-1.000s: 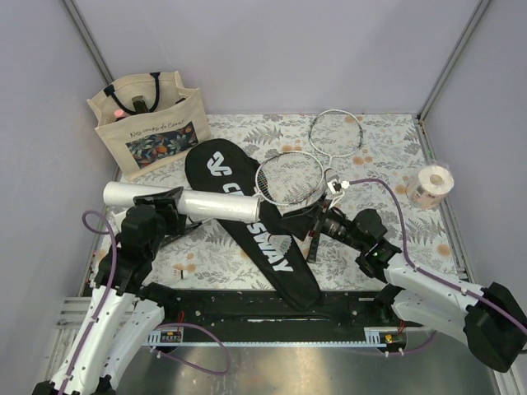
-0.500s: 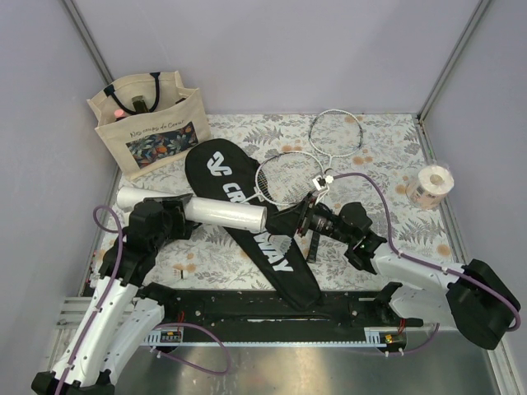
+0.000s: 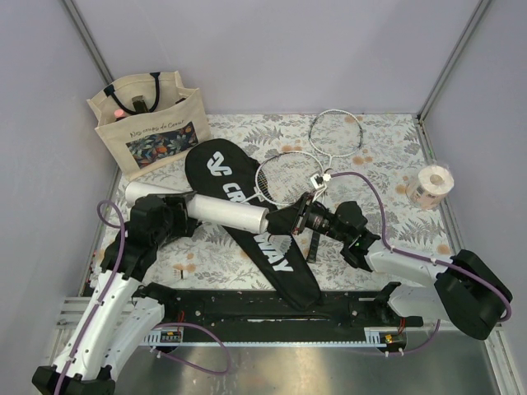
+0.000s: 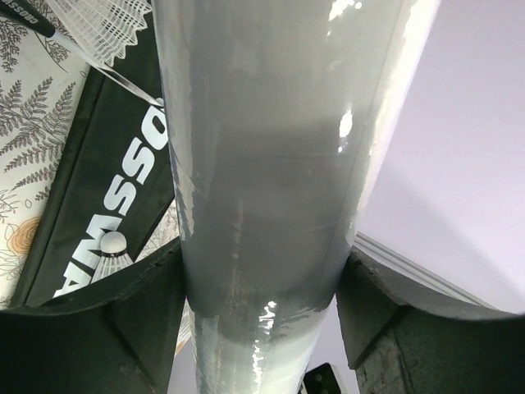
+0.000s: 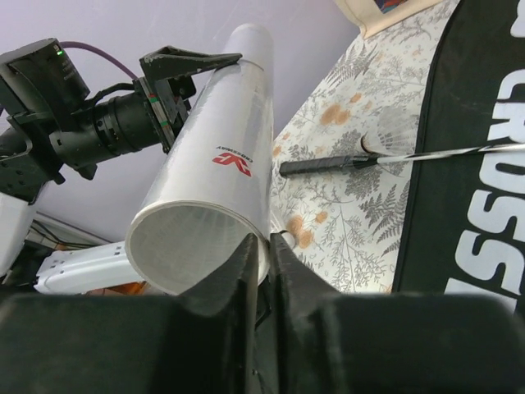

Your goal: Pack up the badminton gear

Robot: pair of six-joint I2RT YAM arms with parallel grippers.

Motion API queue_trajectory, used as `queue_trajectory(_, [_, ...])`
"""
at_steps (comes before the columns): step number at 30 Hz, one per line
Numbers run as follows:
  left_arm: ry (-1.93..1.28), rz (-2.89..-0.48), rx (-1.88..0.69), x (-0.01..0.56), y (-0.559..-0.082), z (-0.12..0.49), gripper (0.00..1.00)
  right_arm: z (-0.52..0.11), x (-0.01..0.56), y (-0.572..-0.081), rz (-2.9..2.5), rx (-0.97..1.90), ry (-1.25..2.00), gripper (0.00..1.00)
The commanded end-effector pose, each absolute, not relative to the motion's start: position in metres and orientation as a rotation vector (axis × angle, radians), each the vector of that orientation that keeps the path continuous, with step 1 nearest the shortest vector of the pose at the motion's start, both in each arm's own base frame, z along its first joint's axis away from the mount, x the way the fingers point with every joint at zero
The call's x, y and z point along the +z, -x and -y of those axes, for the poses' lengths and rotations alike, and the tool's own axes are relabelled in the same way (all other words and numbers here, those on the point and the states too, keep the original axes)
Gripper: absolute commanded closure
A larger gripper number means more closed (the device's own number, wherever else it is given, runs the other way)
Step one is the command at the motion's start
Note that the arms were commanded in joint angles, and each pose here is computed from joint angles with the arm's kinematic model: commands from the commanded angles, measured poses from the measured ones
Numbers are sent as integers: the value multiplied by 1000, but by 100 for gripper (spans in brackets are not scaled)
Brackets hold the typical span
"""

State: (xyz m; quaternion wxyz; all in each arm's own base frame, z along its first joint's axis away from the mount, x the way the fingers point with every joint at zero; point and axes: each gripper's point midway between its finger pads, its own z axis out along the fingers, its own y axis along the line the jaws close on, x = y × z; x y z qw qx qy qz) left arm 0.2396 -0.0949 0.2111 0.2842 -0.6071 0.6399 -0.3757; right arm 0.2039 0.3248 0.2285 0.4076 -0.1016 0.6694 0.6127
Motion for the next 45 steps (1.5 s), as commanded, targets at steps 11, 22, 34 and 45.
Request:
queue_trajectory(11, [1575,-1502,-973,255,-255,65,49,-299,249,-215,-1603,1445,100,100])
queue_trajectory(22, [1605,-1554,-937,238,-268,60,50,-269,250,-215,-1625,1324,9,100])
queue_trajectory(34, [1536,-1595,-895,236,-280,49,47,-196,195,-244,-1857,890,-452,100])
queue_trajectory(45, [1375,-1778,-870,239,-302,45,46,-94,99,-235,-2099,343,-866,100])
